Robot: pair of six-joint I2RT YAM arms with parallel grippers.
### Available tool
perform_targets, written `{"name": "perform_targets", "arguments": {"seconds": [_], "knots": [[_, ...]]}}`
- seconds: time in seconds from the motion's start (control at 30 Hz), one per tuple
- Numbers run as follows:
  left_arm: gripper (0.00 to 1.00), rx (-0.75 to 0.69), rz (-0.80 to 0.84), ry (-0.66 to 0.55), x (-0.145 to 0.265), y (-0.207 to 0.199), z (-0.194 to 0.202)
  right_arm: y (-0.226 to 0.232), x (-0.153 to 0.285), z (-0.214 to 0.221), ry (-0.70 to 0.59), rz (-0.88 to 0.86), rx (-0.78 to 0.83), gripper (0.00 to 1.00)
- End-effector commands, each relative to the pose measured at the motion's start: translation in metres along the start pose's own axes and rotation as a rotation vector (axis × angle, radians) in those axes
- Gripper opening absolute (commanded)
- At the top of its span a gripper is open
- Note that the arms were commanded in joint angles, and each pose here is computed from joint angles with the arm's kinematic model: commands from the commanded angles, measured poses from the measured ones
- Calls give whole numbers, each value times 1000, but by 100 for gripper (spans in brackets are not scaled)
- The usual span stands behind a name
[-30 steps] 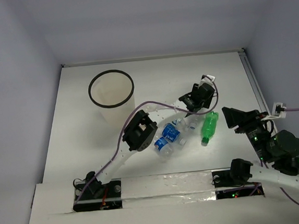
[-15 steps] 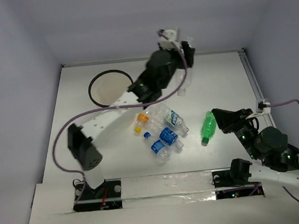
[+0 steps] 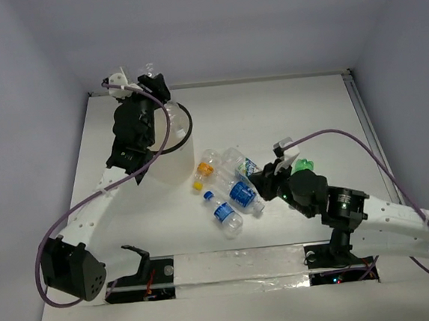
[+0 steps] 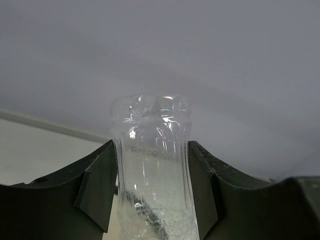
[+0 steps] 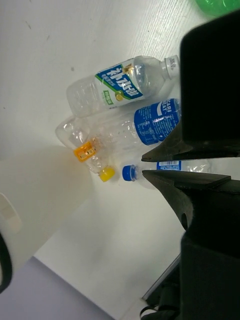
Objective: Put the plastic bottles in the bin
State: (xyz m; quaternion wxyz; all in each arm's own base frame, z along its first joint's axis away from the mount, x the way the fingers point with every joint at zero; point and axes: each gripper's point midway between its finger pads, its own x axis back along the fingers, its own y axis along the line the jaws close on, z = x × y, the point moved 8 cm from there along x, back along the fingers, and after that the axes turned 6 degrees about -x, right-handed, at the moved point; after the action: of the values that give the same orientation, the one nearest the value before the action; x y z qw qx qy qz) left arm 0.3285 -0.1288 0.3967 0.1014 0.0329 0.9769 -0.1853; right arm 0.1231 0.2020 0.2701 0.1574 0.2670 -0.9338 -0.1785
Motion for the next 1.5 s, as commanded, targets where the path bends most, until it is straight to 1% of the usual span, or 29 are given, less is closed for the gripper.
{"name": "perform_targets", "arguments": {"seconds": [0.0, 0.1, 0.23, 0.3, 0.43, 0.53, 0.57, 0.63, 0.67, 0.73, 0.77, 0.8, 0.83, 0.87, 0.9, 0.93, 0.97, 1.0, 1.1, 1.13, 1.17, 1.23, 1.27, 1.3, 1.33, 1.37, 1.4, 1.43, 1.47], "knots": [[40, 34, -30, -151, 3, 16, -21, 25, -3, -25, -53, -122, -19, 18], [40, -8, -65, -187, -1, 27, -17, 27, -10, -21, -43, -111, -3, 18], [41, -116, -101, -184, -7, 34, -8, 22, -20, -11, -17, -71, 11, 18], [41, -139, -115, -193, -9, 37, -3, 19, -26, -6, 9, -71, 14, 18], [42, -173, -114, -166, -8, 42, 12, 14, -41, 2, 58, -46, 33, 19], [47, -166, -117, -143, -5, 47, 27, 8, -51, 1, 78, -36, 32, 20], [51, -168, -126, -136, -5, 49, 31, 1, -56, -3, 72, -16, 33, 21], [56, -167, -138, -121, -1, 54, 41, -2, -61, -5, 94, -31, 37, 23], [61, -162, -141, -121, 1, 55, 43, -8, -65, -9, 96, -18, 44, 24], [66, -144, -140, -114, 4, 57, 47, -9, -72, -11, 122, -14, 57, 29], [71, -136, -135, -113, 5, 57, 48, -11, -75, -13, 130, -6, 64, 31], [73, -125, -126, -116, 7, 56, 46, -16, -78, -14, 145, 2, 77, 34], [76, -106, -122, -112, 10, 56, 48, -17, -84, -17, 156, -1, 81, 40], [83, -98, -118, -112, 11, 56, 48, -19, -87, -18, 167, -1, 83, 44], [87, -86, -110, -124, 14, 55, 43, -20, -90, -16, 200, -35, 97, 49], [90, -78, -109, -124, 16, 55, 43, -30, -99, -13, 235, -13, 104, 55], [94, -58, -104, -128, 18, 54, 40, -32, -104, -17, 248, -10, 117, 58], [95, -43, -90, -143, 22, 52, 33, -35, -108, -13, 288, -17, 122, 65], [96, 20, -57, -184, 31, 45, 12, -49, -124, -4, 364, -11, 143, 71], [96, 32, -57, -172, 34, 45, 9, -50, -128, -1, 377, -7, 149, 75], [95, 56, -52, -180, 37, 42, 1, -57, -136, 7, 411, 12, 152, 77], [92, 126, -12, -178, 50, 35, -12, -59, -146, 6, 434, 24, 165, 80], [86, 145, -1, -172, 55, 34, -15, -60, -150, 7, 444, 26, 172, 81], [82, 201, 41, -178, 66, 29, -24, -66, -157, 15, 484, 40, 174, 82], [77, 211, 40, -131, 71, 30, -16, -64, -163, 11, 481, 35, 181, 84], [62, 228, 64, -105, 77, 27, -13, -67, -167, 10, 486, 41, 189, 85], [54, 244, 101, -93, 86, 26, -15, -69, -169, 14, 521, 52, 194, 86], [48, 260, 108, -35, 93, 25, -3, -70, -177, 16, 537, 60, 201, 86], [37, 274, 129, -1, 100, 22, 3, -71, -180, 18, 547, 64, 206, 87]]}}
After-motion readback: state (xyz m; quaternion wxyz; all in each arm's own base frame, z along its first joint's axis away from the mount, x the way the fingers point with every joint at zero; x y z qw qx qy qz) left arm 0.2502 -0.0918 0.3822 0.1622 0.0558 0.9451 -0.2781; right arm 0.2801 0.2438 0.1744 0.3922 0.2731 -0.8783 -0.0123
